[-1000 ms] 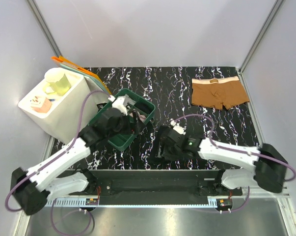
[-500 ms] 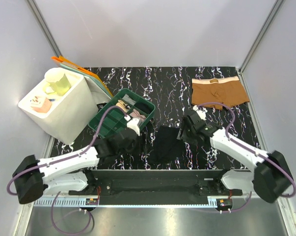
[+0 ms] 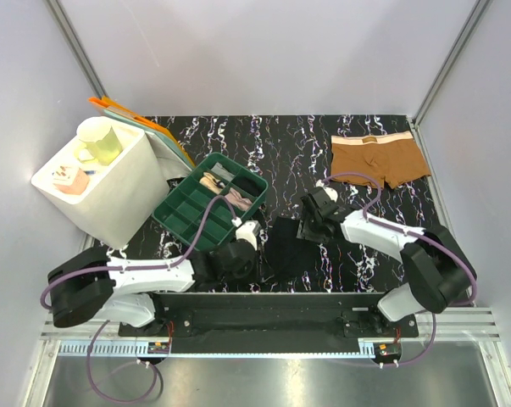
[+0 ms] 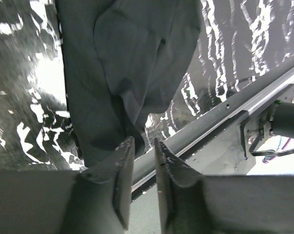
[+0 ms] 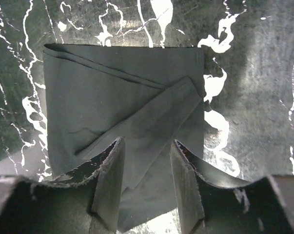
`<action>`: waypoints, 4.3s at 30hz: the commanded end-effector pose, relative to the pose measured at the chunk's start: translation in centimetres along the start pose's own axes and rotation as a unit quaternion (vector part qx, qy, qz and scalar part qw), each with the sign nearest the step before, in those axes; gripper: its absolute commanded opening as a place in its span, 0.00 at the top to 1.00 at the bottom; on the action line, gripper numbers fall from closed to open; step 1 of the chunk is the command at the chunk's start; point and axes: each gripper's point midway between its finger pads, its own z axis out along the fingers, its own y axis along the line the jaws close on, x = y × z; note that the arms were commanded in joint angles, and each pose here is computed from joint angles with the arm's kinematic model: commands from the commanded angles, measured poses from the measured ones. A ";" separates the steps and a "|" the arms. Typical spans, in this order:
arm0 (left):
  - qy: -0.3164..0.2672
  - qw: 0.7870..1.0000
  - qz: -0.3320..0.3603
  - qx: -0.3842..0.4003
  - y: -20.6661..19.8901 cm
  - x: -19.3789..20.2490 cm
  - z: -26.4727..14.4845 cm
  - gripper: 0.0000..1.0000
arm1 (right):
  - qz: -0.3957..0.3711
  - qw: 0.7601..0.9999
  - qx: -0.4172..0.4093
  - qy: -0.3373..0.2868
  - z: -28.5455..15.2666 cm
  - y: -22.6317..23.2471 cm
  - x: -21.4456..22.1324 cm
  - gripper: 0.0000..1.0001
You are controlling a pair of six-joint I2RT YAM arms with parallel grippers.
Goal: Roll the underwear
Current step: Move the underwear to the center of the board, then fold the underwear at the center of the board.
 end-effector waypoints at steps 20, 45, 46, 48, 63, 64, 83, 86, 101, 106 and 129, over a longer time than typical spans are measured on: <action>0.012 0.999 -0.043 -0.006 0.9 2.5 3.0 0.98 | -0.035 0.996 -0.079 0.000 0.5 7.0 -0.7 0.53; 0.011 0.999 -0.038 -0.007 0.6 2.3 2.9 0.99 | -0.094 0.993 -0.068 0.034 1.6 7.6 2.0 0.67; 0.010 0.999 -0.038 -0.007 0.6 2.3 2.9 0.99 | -0.100 0.992 -0.070 0.032 1.6 7.6 1.9 0.68; 0.010 0.999 -0.038 -0.006 0.6 2.3 2.9 0.99 | -0.108 0.991 -0.069 0.040 1.8 7.6 2.2 0.70; -0.001 0.999 -0.038 -0.003 0.2 1.8 2.1 1.00 | -0.137 0.987 -0.080 0.023 0.3 8.5 1.9 1.00; -0.002 0.999 -0.038 -0.003 0.2 1.7 2.0 1.00 | -0.135 0.987 -0.080 0.019 0.1 8.4 1.7 1.00; -0.004 1.000 -0.030 0.003 -0.2 1.8 1.8 1.00 | -0.095 0.993 -0.052 0.049 0.3 8.5 3.6 0.62; -0.003 1.000 -0.029 0.006 -0.4 1.9 1.7 1.00 | -0.095 0.993 -0.041 0.053 0.9 8.3 3.7 0.62; -0.010 1.000 -0.029 0.009 -0.1 1.8 1.3 1.00 | -0.111 0.992 0.006 0.068 2.6 7.1 4.3 0.73; -0.011 0.999 -0.029 0.009 0.1 1.9 1.2 1.00 | -0.111 0.992 0.011 0.063 2.4 7.0 3.9 0.83; -0.050 0.998 -0.024 0.010 -1.0 -0.7 -0.4 1.00 | -0.087 0.996 0.027 0.009 -2.8 3.6 2.8 1.00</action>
